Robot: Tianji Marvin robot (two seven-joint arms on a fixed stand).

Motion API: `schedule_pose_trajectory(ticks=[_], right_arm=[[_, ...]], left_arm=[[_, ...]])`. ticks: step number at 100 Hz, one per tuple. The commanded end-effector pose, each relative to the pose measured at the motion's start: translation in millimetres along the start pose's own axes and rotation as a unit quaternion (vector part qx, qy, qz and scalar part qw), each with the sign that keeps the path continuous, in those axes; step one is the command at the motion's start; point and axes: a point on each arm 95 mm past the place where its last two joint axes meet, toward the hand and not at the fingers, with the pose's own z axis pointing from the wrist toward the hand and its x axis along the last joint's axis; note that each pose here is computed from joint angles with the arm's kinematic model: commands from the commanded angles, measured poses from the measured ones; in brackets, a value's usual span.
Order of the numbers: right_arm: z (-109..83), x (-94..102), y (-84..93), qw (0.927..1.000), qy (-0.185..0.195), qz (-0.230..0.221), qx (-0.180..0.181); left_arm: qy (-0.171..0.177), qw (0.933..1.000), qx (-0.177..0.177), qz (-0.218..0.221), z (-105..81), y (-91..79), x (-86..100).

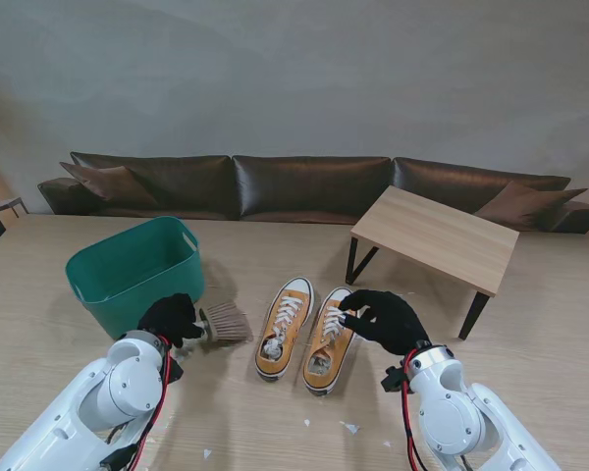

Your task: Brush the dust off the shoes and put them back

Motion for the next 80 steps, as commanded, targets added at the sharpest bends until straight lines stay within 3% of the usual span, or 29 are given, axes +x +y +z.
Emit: schedule_pose_trajectory(ticks=[1,26,48,80], right_arm=[[-1.0,0.8,-4.3,0.9999,-0.001,0.002,0.011],[-1.0,0.7,-5.4,0.9999,-0.002,0.003,0.014],[-0.2,0.7,-4.9,0.9999,-0.003,0.002,0.012],[3.0,-3.7,3.3,0.9999,-0.014,0.0,-0.006]], left_arm=[[0.009,0.9999,0.0,-0.013,-1.5,-4.8,6.6],[0.03,0.9979,0.013,-0.056,-4.7,-20.0,17.0],[0.063,0.9934,0.008,-0.096,-2.6,-29.6,39.9],[0.11,0.9844,-0.037,-0.132,10.8,-11.1,81.9]])
